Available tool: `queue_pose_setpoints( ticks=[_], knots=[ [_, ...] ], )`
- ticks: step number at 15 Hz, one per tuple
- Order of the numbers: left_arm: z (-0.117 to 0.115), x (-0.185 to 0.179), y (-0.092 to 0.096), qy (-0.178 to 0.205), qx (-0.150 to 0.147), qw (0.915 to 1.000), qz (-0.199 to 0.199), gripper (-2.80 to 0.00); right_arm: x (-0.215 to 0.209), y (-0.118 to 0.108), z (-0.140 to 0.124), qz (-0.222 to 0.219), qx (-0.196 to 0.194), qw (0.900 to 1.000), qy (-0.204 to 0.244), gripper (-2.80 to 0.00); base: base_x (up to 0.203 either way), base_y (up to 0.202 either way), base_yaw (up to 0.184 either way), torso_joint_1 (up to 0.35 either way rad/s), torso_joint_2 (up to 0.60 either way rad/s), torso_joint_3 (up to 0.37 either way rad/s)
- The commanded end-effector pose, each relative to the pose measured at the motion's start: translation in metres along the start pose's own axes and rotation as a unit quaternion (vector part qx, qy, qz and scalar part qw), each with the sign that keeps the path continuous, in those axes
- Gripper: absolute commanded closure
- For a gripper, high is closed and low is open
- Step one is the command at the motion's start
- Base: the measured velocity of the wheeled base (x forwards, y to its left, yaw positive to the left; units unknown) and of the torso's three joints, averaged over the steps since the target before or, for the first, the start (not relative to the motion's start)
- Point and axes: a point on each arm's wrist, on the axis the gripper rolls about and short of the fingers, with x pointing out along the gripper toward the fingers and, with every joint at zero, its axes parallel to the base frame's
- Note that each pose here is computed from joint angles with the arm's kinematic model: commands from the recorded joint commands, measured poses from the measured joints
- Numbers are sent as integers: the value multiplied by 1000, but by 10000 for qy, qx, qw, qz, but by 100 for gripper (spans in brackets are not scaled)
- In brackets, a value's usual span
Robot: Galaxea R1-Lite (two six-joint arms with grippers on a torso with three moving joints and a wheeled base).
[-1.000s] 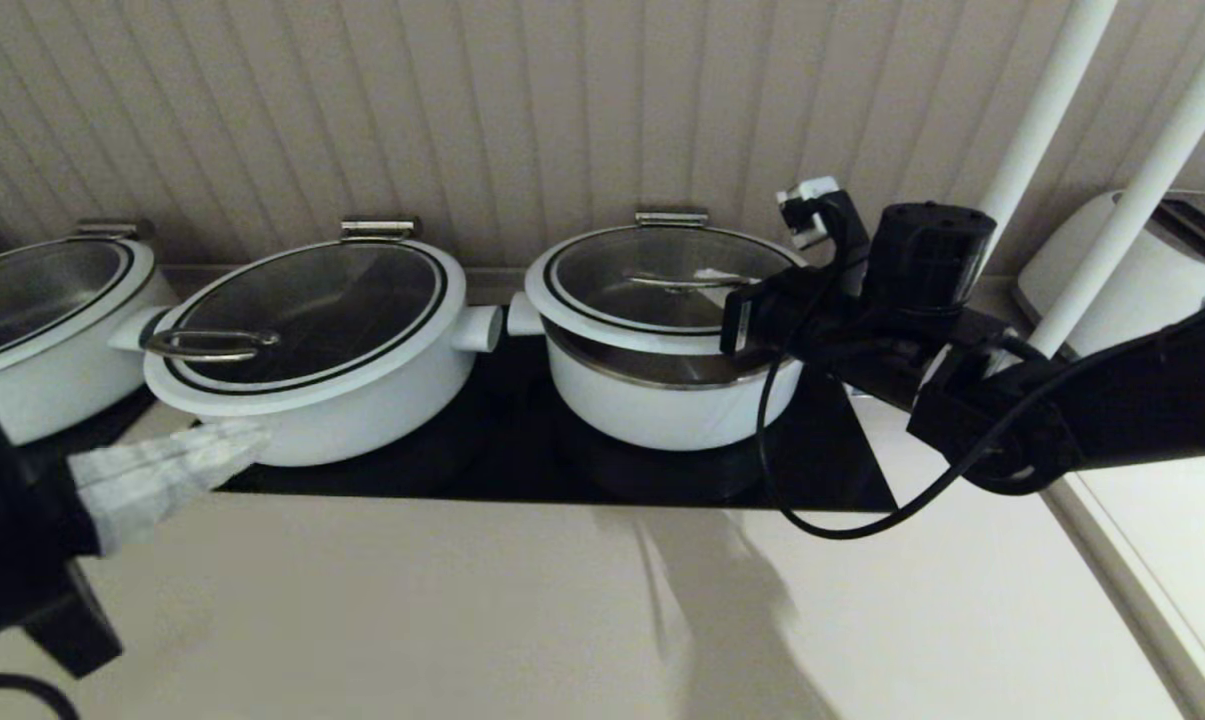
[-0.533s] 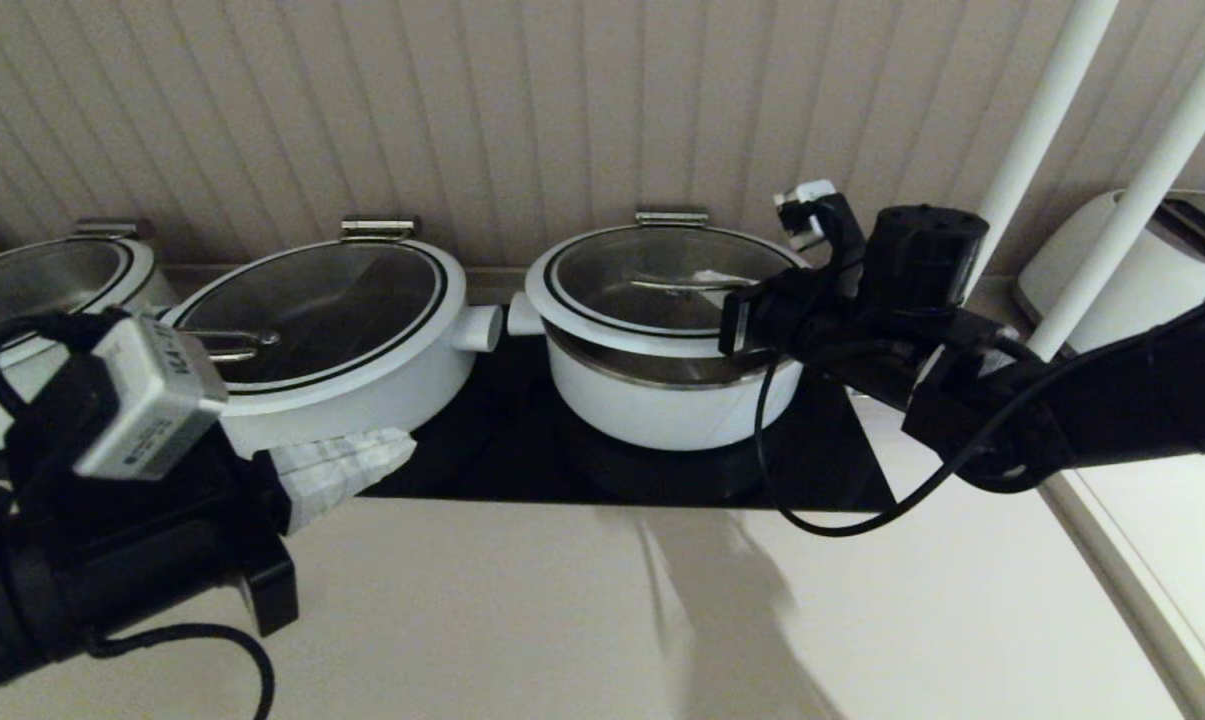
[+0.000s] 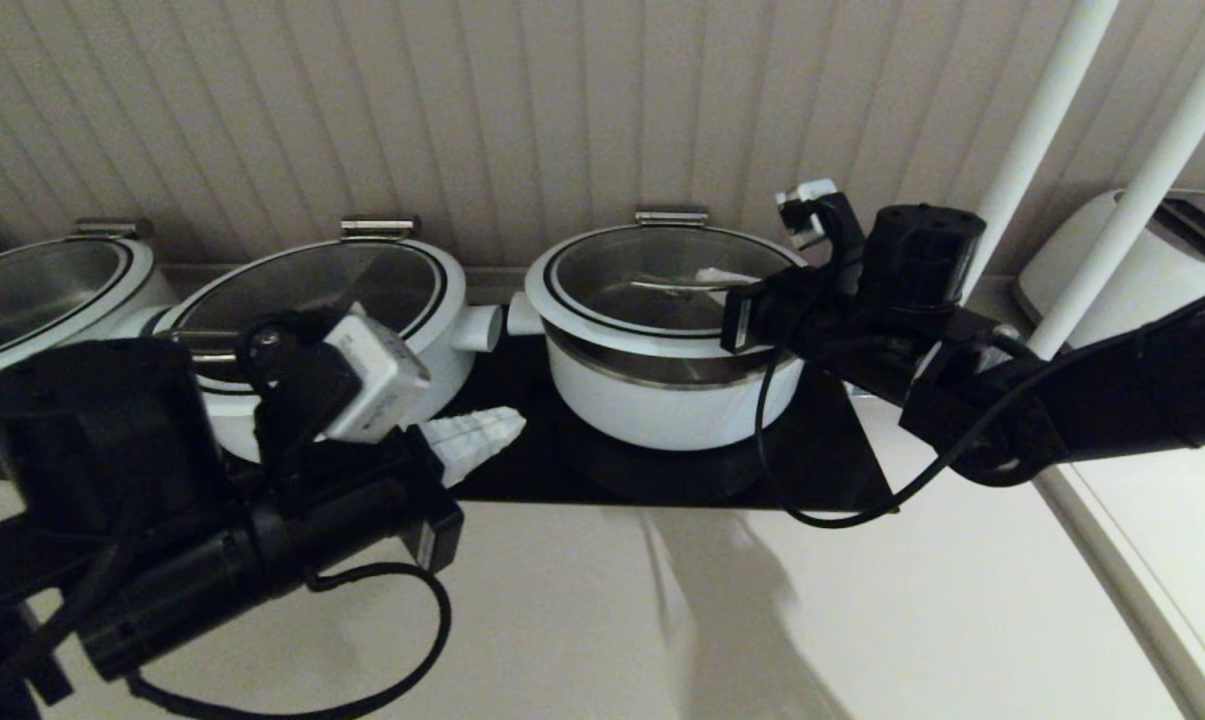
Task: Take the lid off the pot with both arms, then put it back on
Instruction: Open the food pot lid a small opening with the right arm
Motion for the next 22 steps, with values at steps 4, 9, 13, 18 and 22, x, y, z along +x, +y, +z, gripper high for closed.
queue_pose_setpoints(
  ticks=[4, 9, 13, 18, 22],
  knots=[
    [-17, 28, -7, 215, -27, 9997, -107, 0, 0, -2, 2, -18, -3, 10000, -58, 0, 0, 0, 0, 0, 0, 0],
    [-23, 36, -8, 314, -32, 9994, -131, 0, 1, -2, 6, -18, -12, 9999, -113, 0, 0, 0, 0, 0, 0, 0],
    [-16, 45, -4, 125, -24, 9999, -42, 0, 1, -2, 8, -18, -17, 9999, -151, 0, 0, 0, 0, 0, 0, 0],
    [-13, 59, -1, 92, -84, 9999, 87, 0, 0, -3, 10, -33, -22, 9998, -174, 0, 0, 0, 0, 0, 0, 0],
    [-13, 73, 1, 71, -83, 9999, 121, 0, 0, -3, 10, -27, -22, 9998, -174, 0, 0, 0, 0, 0, 0, 0]
  ],
)
